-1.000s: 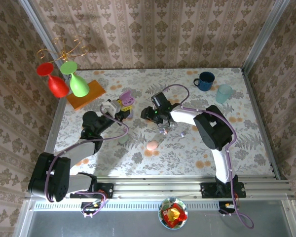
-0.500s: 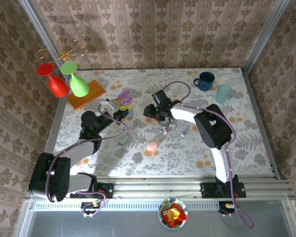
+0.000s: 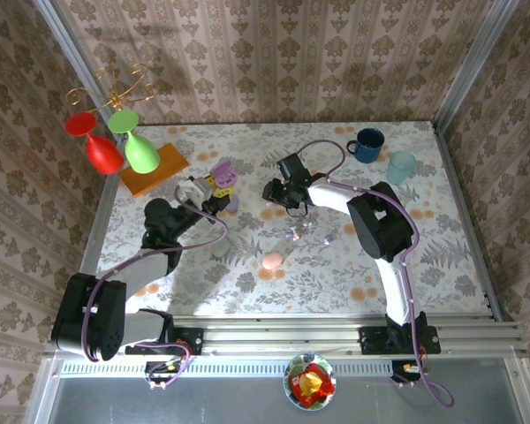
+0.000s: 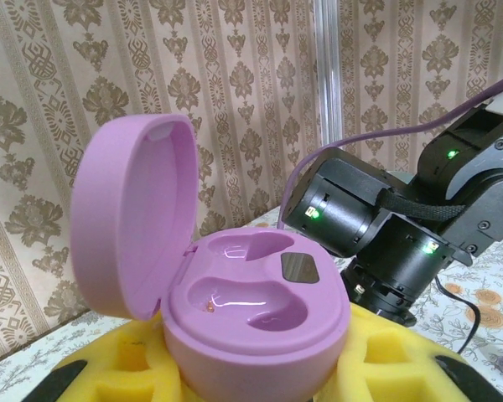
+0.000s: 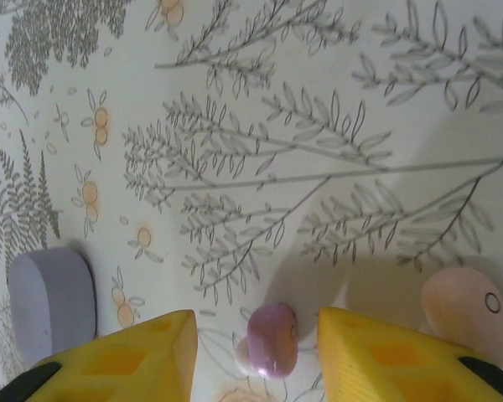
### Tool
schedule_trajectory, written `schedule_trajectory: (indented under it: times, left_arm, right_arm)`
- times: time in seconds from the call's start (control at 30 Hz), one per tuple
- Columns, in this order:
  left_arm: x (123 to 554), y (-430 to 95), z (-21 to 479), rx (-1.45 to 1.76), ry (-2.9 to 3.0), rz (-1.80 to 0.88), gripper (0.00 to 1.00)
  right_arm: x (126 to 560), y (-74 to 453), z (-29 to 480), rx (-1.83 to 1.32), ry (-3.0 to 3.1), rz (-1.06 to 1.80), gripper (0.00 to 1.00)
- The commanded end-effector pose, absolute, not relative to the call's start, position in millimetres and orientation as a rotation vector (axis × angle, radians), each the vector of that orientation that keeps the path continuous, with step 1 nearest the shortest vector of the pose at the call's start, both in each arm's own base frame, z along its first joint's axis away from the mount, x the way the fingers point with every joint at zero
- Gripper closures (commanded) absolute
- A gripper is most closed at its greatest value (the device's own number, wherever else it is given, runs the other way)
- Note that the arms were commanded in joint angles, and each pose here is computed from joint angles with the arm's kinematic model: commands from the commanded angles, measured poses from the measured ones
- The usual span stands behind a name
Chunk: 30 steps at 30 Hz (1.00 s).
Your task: Insert wireless bluetooth earbuds into charging case
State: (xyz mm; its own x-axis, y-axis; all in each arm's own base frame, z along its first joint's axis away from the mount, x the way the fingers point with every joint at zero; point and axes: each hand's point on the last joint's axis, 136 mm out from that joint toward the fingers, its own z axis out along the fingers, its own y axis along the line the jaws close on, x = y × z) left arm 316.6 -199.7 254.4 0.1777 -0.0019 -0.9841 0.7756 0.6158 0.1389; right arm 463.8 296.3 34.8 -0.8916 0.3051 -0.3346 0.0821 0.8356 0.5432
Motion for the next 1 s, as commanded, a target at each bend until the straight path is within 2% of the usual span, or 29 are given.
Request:
schedule_trajectory:
  times: [0.0,0.6,0.77,0.97]
  left_arm:
    - [313.0,-199.7,258.9,0.753,1.260,-0.646,0.75]
    - [315.3,-198.4,256.7,0.742,1.256,-0.648,0.75]
    - [311.6,-201.3,257.0,0.762,1.243,-0.668,0.75]
    - [310.5,-199.6,254.7,0.766,1.245,-0.648,0.76]
  right_arm:
    - [458.1,296.4,19.9,0.267,2.669,0.747,0.60]
    - [445.5,304.6,10.2,0.183,2.758,0.737,0.71]
    - [445.6,304.5,10.4,0.151,2.771,0.694,0.79]
    - [445.7,301.4,21.3,0.116,2.737,0.646,0.81]
